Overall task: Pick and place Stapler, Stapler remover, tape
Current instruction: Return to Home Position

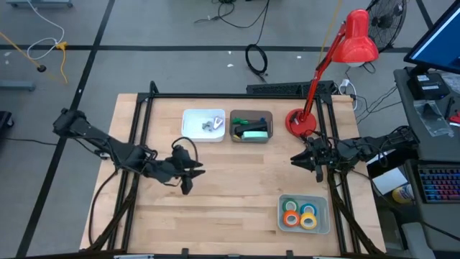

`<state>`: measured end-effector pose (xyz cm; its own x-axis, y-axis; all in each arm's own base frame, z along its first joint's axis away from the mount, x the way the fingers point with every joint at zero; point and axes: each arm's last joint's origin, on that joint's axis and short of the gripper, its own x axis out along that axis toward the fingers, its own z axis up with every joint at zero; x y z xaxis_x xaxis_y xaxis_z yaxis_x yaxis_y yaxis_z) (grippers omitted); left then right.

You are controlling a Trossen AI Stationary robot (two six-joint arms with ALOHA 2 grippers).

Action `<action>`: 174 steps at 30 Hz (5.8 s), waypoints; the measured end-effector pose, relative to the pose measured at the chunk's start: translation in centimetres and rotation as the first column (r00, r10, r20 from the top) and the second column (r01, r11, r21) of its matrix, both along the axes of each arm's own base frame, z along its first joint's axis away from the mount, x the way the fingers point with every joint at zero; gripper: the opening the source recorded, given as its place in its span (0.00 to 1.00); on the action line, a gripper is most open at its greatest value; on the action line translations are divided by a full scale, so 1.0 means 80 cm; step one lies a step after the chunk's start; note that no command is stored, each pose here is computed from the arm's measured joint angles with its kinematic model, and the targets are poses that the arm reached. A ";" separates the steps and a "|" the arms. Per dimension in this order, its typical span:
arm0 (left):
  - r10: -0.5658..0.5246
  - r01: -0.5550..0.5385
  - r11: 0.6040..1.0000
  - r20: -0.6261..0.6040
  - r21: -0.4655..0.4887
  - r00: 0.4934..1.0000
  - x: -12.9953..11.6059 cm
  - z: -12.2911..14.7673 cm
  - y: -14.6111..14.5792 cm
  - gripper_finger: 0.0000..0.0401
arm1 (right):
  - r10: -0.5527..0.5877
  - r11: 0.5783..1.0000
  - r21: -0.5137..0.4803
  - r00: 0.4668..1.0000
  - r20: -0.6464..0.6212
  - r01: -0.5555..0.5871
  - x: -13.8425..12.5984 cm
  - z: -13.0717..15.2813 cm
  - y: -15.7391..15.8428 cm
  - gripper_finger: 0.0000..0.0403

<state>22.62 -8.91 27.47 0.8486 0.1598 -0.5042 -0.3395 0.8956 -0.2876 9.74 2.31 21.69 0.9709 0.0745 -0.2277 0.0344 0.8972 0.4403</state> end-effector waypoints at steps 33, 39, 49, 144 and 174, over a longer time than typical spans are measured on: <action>-0.019 0.003 0.999 0.328 0.049 0.944 -0.199 -0.060 0.104 0.34 | 0.048 0.986 -0.160 0.999 0.014 -0.045 0.000 0.001 0.000 0.18; -0.039 0.012 0.996 0.301 0.091 0.953 -0.196 -0.081 0.103 0.34 | 0.096 0.984 -0.149 0.995 0.011 -0.093 -0.001 0.000 0.002 0.18; -0.022 0.006 0.999 0.326 0.049 0.945 -0.176 -0.131 0.097 0.34 | 0.129 0.958 -0.278 0.968 0.214 -0.066 0.005 0.014 0.004 0.18; -0.283 0.275 0.957 0.485 0.089 0.827 -0.162 -0.130 0.083 0.34 | 0.120 0.968 -0.246 0.957 0.264 -0.054 -0.004 -0.059 0.001 0.18; -0.282 0.275 0.957 0.486 0.088 0.827 -0.162 -0.130 0.083 0.34 | 0.120 0.968 -0.246 0.957 0.264 -0.054 -0.004 -0.059 0.001 0.18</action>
